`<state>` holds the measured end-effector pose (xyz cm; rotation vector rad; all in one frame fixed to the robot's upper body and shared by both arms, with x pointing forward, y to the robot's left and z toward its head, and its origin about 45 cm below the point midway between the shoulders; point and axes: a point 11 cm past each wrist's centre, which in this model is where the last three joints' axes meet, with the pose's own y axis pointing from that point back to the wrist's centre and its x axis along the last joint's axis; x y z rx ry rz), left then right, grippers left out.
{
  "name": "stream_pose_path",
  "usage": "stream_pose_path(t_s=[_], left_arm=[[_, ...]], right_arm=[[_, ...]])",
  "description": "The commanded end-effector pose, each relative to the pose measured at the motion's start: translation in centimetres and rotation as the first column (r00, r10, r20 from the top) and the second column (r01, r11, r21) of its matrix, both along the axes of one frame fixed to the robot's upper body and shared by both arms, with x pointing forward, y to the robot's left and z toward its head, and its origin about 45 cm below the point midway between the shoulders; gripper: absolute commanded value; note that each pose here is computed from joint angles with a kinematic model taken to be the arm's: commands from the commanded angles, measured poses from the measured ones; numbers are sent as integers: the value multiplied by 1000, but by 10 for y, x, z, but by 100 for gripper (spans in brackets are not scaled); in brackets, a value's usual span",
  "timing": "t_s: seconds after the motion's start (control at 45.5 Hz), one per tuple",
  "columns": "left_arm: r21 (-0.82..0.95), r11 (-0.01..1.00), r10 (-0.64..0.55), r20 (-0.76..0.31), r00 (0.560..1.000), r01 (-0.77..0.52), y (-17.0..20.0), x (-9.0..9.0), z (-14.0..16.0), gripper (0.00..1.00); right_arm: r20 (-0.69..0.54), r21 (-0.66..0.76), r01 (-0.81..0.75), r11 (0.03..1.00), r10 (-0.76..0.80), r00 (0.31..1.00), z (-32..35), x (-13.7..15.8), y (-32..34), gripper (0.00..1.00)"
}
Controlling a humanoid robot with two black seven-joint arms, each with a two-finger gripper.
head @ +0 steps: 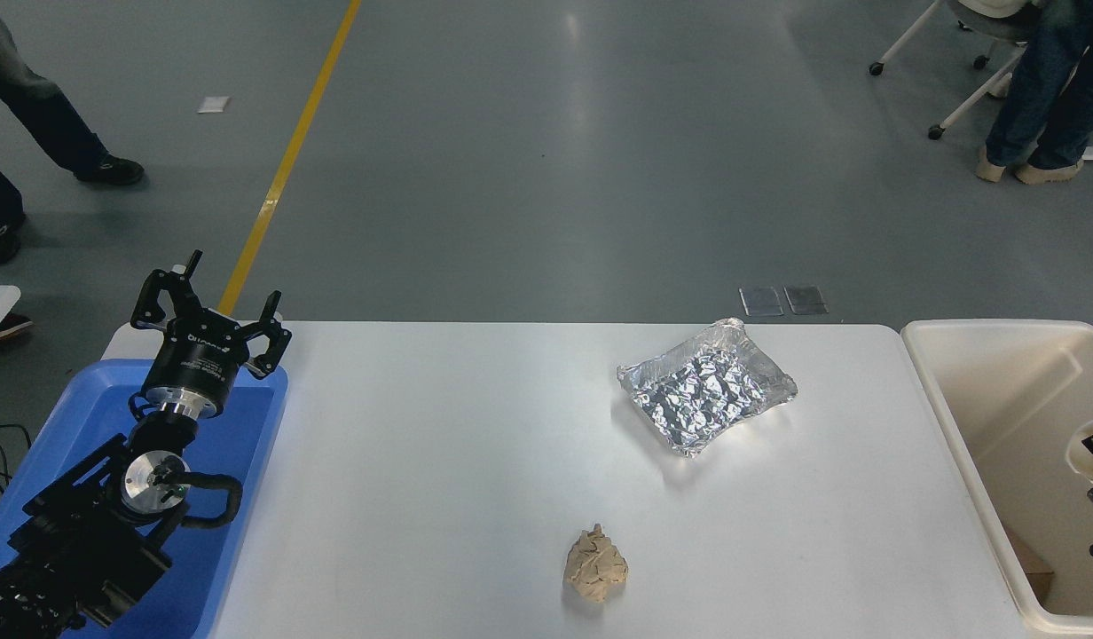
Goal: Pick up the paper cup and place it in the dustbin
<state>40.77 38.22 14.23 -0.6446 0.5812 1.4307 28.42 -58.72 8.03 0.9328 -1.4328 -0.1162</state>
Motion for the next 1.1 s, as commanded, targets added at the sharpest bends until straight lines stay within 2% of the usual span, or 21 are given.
stream_pose_path(t_s=[0.0, 0.176, 0.242, 0.44, 0.593, 0.681, 0.967, 1.077], left_arm=[[1, 1000, 0, -1, 1000, 0, 0, 0, 0, 99], [-1, 1000, 0, 0, 1000, 0, 0, 0, 0, 99], [-1, 1000, 0, 0, 1000, 0, 0, 0, 0, 99], [-1, 1000, 0, 0, 1000, 0, 0, 0, 0, 99], [-1, 1000, -1, 3, 1000, 1, 0, 1, 1, 99], [-1, 1000, -1, 1, 1000, 1, 0, 0, 0, 99], [-1, 1000, -1, 3, 1000, 1, 0, 1, 1, 99], [-1, 1000, -1, 3, 1000, 1, 0, 1, 1, 99]], right_arm=[[-6, 16, -1, 1000, 1, 1000, -5, -1, 4, 100], [0, 18, -3, 1000, 3, 1000, -1, 2, 3, 100], [16, 13, -14, 1000, 14, 1000, 6, 12, 5, 100], [101, -24, -90, 996, 92, 991, 54, 70, 16, 100], [62, -124, -249, 961, 258, 964, 100, 120, 40, 100], [26, -134, -341, 931, 347, 938, 123, 145, 66, 100], [-8, 44, -550, 834, 550, 835, 186, 193, 174, 100], [-58, 138, -609, 781, 620, 783, 220, 197, 202, 100]])
